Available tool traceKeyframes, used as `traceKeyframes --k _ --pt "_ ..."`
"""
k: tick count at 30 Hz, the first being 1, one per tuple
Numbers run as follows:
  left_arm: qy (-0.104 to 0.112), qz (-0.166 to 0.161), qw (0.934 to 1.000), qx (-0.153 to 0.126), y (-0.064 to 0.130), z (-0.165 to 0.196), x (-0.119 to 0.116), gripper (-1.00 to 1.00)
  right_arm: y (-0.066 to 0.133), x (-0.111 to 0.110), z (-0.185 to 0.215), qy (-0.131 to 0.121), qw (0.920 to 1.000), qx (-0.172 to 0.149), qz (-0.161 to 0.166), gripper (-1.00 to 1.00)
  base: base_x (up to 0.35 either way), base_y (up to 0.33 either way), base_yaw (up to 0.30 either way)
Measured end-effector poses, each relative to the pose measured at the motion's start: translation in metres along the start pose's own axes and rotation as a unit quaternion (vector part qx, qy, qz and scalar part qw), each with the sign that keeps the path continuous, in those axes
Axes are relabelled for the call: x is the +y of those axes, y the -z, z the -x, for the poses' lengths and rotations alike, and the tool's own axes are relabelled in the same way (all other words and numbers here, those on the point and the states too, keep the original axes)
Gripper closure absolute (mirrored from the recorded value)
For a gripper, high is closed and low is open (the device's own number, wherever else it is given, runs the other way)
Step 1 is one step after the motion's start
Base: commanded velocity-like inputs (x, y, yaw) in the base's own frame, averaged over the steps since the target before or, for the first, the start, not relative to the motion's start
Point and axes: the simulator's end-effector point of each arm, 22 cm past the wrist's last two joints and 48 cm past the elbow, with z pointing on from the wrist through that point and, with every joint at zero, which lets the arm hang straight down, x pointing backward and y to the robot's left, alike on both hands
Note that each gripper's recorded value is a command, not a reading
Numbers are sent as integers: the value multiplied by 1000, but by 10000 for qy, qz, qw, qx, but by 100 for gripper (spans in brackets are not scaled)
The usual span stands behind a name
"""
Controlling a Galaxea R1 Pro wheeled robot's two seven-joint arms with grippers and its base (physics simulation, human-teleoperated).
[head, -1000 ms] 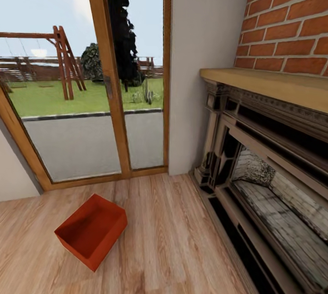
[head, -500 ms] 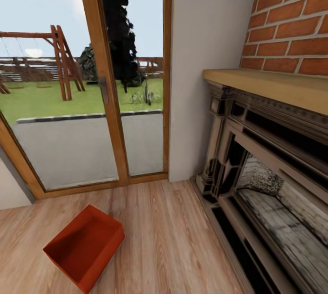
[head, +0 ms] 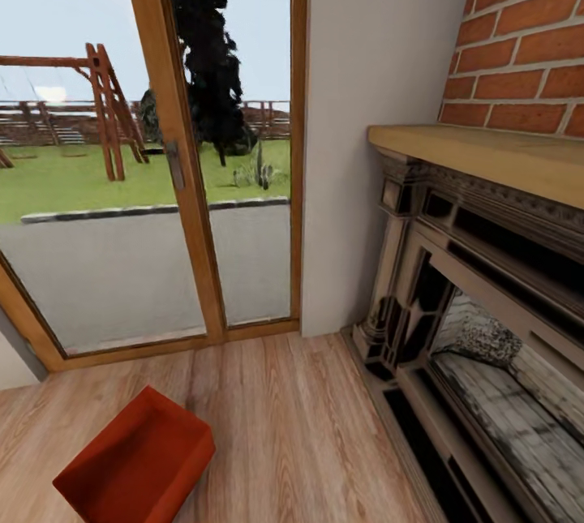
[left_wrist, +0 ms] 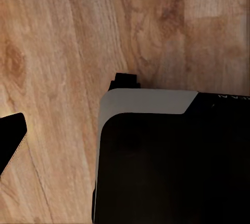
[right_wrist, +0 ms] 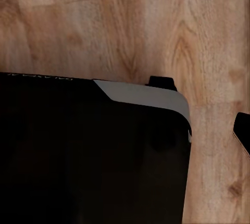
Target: Move the two storage containers from the living room to the garage. In the garage, place one container on the floor and stack the other container on top of it (either order is fine).
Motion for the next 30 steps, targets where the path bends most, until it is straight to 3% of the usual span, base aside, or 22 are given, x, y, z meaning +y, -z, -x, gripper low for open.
traceKeyframes --k 30 --pt "16 33 10000 -67 0 3 4 -100 0 2 1 7 10000 -6 13 -100 305 0 15"
